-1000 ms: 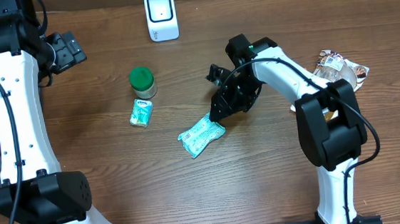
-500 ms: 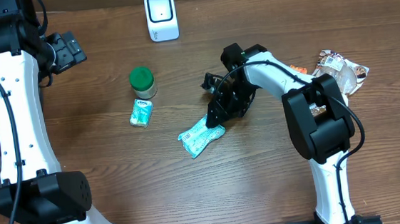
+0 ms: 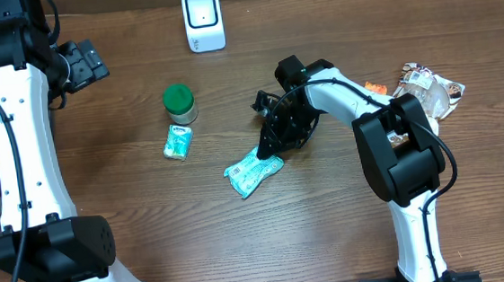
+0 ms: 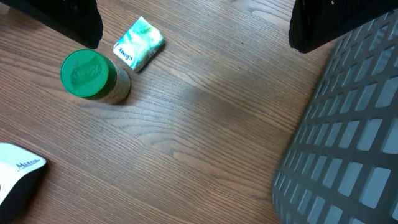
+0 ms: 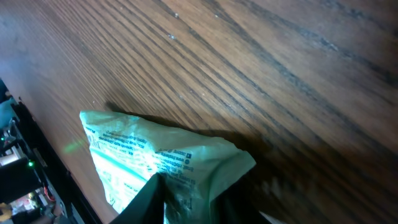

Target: Scan the item barcode

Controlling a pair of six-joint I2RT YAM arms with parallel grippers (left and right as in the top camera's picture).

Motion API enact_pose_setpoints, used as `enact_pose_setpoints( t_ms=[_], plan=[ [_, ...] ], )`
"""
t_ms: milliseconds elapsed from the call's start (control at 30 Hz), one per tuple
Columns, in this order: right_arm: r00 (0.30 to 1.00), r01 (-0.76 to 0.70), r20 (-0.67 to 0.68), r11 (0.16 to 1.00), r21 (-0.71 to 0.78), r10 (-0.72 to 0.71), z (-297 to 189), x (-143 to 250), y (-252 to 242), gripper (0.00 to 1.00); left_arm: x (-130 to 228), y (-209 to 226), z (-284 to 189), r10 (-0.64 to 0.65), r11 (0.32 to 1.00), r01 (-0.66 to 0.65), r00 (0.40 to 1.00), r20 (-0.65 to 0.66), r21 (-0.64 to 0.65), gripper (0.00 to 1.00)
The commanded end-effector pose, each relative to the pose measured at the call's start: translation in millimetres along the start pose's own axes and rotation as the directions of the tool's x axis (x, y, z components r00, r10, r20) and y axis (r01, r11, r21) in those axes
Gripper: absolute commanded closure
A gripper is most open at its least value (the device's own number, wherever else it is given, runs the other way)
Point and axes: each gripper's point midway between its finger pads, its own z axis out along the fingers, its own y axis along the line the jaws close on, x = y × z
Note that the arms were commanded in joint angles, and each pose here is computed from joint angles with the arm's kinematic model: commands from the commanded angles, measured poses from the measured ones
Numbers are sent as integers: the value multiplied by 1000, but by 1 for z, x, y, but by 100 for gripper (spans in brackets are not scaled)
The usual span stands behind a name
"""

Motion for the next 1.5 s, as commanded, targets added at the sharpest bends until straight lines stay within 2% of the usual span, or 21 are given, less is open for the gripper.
enact_pose_setpoints(
  t_ms=[0, 100, 200, 367, 467, 600, 767, 933, 1133, 1333, 1467],
  plan=[
    [997, -48, -60, 995, 88, 54, 18, 15, -23, 80, -1, -1, 3, 6, 1000, -6, 1000, -4, -5, 0],
    [990, -127, -54, 988, 91, 132, 18, 15, -23, 96, -1, -1, 3, 6, 1000, -6, 1000, -4, -5, 1],
    [974, -215, -48, 973, 83, 219, 18, 15, -21, 96, -1, 0, 3, 6, 1000, -6, 1000, -3, -6, 0],
    [979, -204, -9, 979, -16, 204, 1, 1, 2, 96, -1, 0, 3, 6, 1000, -6, 1000, -4, -6, 0],
    [986, -139, 85, 989, -40, 142, -35, -16, 27, 96, -1, -1, 3, 6, 1000, -6, 1000, -4, -5, 1],
    [967, -17, 255, 999, -31, 24, -112, -30, 79, 96, -1, -1, 3, 6, 1000, -6, 1000, -4, -5, 0],
    [905, 38, 424, 999, -26, -23, -190, -23, 134, 96, -1, 0, 3, 6, 1000, -6, 1000, -4, -6, 1],
    [840, 87, 538, 996, -5, -71, -238, -2, 172, 96, -1, -1, 3, 6, 1000, -6, 1000, -4, -5, 0],
    [816, 89, 572, 996, 11, -79, -252, 6, 181, 96, -1, 0, 3, 6, 1000, -6, 1000, -3, -6, 1],
    [797, -41, 604, 996, 81, -16, -252, -1, 165, 96, -1, -1, 3, 6, 1000, -6, 1000, -4, -5, 0],
    [729, -137, 685, 977, 161, -11, -277, -15, 158, 96, -1, 0, 3, 6, 1000, -6, 1000, -4, -6, 0]
  ],
)
